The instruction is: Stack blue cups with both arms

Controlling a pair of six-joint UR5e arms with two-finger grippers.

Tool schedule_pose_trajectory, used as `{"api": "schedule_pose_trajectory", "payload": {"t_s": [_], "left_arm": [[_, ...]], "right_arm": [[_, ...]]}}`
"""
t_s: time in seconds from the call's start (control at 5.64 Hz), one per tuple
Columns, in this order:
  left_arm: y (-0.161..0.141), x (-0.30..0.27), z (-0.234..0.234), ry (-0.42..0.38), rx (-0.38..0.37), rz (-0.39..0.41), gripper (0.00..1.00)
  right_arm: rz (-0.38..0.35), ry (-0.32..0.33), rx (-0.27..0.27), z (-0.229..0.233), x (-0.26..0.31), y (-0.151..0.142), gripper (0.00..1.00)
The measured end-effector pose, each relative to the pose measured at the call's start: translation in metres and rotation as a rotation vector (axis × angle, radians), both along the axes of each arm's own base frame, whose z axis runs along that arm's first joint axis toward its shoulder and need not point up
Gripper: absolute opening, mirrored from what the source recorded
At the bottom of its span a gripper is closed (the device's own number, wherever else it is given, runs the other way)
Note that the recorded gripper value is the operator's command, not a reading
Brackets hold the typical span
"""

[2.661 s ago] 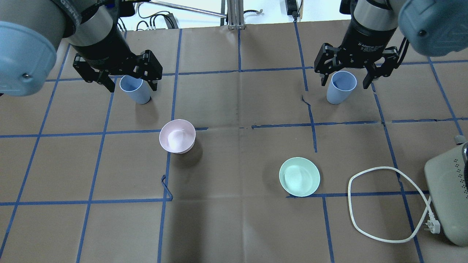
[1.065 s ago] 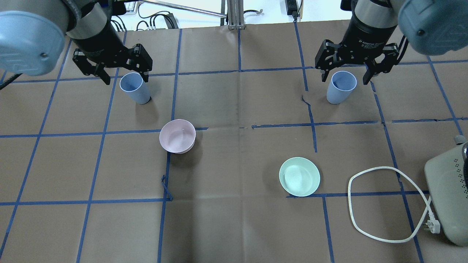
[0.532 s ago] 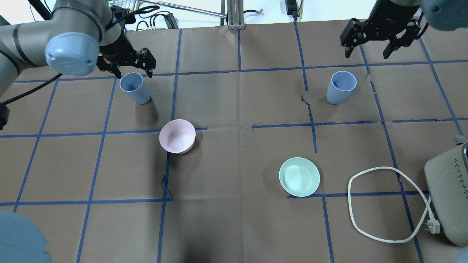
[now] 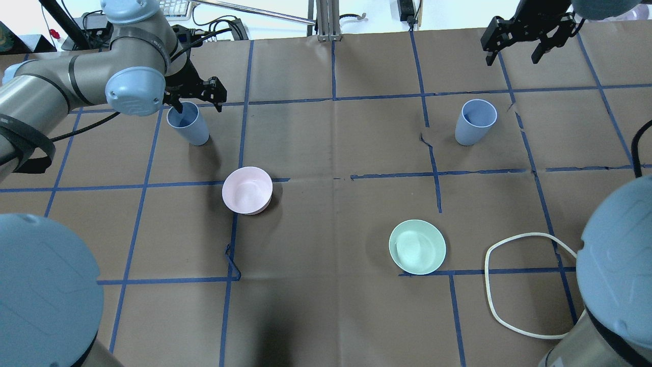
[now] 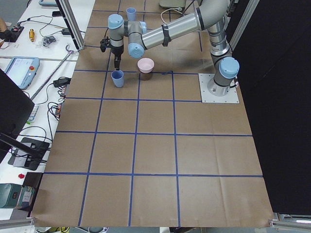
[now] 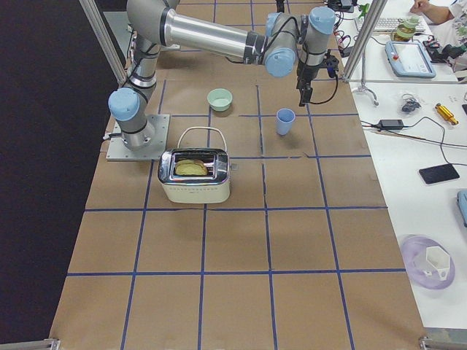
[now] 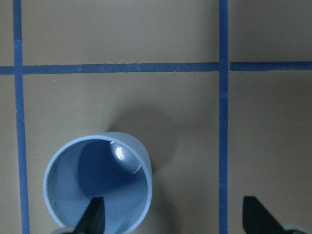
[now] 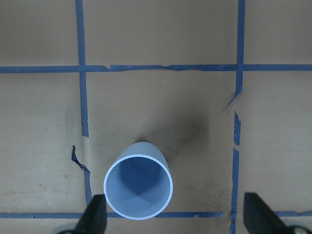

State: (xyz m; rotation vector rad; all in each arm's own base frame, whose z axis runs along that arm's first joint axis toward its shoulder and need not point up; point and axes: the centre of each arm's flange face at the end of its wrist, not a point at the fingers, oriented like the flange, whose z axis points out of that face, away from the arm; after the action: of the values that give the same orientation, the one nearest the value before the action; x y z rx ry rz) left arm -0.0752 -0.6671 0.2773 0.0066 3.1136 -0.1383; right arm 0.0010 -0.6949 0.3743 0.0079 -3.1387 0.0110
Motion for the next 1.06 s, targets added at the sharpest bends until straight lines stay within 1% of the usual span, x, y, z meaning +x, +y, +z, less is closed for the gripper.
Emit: {"api": "schedule_pose_trajectory", "payload": {"t_s": [0.18, 0.35, 0.53, 0.71, 0.89, 1.06], "left_arm": [[0.000, 0.001, -0.014, -0.009, 0.021, 0.000, 0.54], [-0.001, 0.003, -0.024, -0.023, 0.038, 0.000, 0.28], [-0.002, 0.004, -0.030, -0.030, 0.047, -0.003, 0.17], [-0.003, 0.004, -0.033, -0.033, 0.047, -0.004, 0.10], [-0.004, 0.004, -0.033, -0.034, 0.041, -0.002, 0.07], [-0.006, 0.003, -0.030, -0.035, 0.034, -0.001, 0.07]], "right_arm": [[-0.004, -0.007, 0.033, -0.026, -0.009, -0.001, 1.00], [-0.016, -0.016, 0.071, -0.053, -0.020, 0.006, 1.00], [-0.029, -0.019, 0.083, -0.078, -0.025, 0.016, 1.00], [-0.039, -0.016, 0.069, -0.094, -0.026, 0.023, 1.00], [-0.045, -0.019, 0.060, -0.102, -0.025, 0.027, 1.00], [-0.047, -0.026, 0.071, -0.111, -0.023, 0.032, 0.38]]}}
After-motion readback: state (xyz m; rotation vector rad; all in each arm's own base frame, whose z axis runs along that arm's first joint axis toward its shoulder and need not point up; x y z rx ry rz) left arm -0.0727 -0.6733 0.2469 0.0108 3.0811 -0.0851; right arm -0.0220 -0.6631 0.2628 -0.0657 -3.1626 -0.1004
